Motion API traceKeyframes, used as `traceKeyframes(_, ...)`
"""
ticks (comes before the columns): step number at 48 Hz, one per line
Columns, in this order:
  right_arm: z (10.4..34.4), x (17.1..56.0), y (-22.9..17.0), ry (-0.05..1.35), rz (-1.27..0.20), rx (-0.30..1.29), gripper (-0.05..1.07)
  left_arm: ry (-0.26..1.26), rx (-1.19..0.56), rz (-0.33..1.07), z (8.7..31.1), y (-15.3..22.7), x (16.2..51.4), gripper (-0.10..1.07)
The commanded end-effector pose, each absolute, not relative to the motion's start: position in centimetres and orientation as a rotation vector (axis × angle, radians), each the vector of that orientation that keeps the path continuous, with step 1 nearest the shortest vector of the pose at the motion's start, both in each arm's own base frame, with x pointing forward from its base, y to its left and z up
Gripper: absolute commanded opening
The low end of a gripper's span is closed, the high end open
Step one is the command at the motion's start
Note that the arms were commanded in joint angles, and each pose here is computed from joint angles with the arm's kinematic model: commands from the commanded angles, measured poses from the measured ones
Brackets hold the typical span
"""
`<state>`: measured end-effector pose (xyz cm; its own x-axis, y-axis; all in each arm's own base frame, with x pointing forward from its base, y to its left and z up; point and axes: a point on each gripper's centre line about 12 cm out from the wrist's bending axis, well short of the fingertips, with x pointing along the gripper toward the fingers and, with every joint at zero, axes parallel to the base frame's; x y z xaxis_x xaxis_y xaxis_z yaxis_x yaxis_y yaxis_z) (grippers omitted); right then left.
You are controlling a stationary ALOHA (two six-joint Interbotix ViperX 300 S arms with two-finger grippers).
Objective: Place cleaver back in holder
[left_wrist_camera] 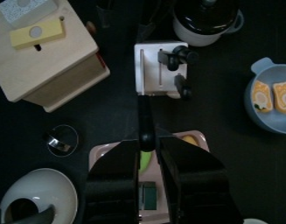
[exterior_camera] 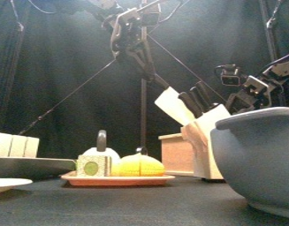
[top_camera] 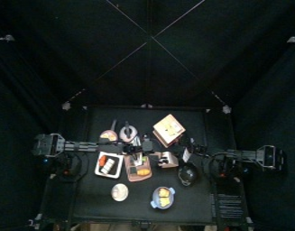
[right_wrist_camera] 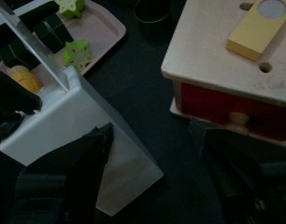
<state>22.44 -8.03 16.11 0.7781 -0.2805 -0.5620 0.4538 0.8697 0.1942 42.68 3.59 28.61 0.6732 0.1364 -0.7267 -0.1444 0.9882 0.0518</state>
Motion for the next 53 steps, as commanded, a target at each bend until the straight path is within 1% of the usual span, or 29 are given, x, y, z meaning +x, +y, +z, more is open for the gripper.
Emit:
traceKeyframes(1, 17.0, 23.0, -8.2, 0.514, -0.402, 0.328, 1.00, 0.779, -0.024, 0.169, 30.0, 4.2, 43.1, 0.49)
traceKeyframes(7, 17.0, 23.1, -8.2, 0.514, -0.401, 0.329, 1.00, 0.779, -0.033, 0.171, 29.7, 4.3, 43.5, 0.49)
traceKeyframes(13, 17.1, 23.1, -8.2, 0.512, -0.401, 0.329, 1.00, 0.787, -0.037, 0.176, 29.2, 4.6, 44.1, 0.53)
traceKeyframes(16, 17.1, 23.1, -8.2, 0.511, -0.402, 0.333, 1.00, 0.788, -0.038, 0.178, 29.0, 4.8, 44.3, 0.57)
traceKeyframes(20, 17.1, 23.1, -8.2, 0.511, -0.402, 0.333, 1.00, 0.788, -0.040, 0.183, 28.7, 5.1, 44.7, 0.65)
traceKeyframes(28, 17.1, 23.1, -8.2, 0.513, -0.404, 0.334, 1.00, 0.762, -0.043, 0.184, 28.8, 5.3, 45.8, 0.78)
traceKeyframes(32, 17.1, 23.1, -8.2, 0.514, -0.402, 0.334, 1.00, 0.752, -0.045, 0.185, 29.0, 5.5, 46.3, 0.81)
traceKeyframes(42, 17.0, 23.0, -8.2, 0.521, -0.403, 0.335, 1.00, 0.732, -0.048, 0.192, 29.4, 5.9, 47.1, 0.84)
traceKeyframes(53, 16.9, 22.9, -8.1, 0.527, -0.403, 0.336, 1.00, 0.720, -0.052, 0.195, 29.9, 5.9, 46.9, 0.83)
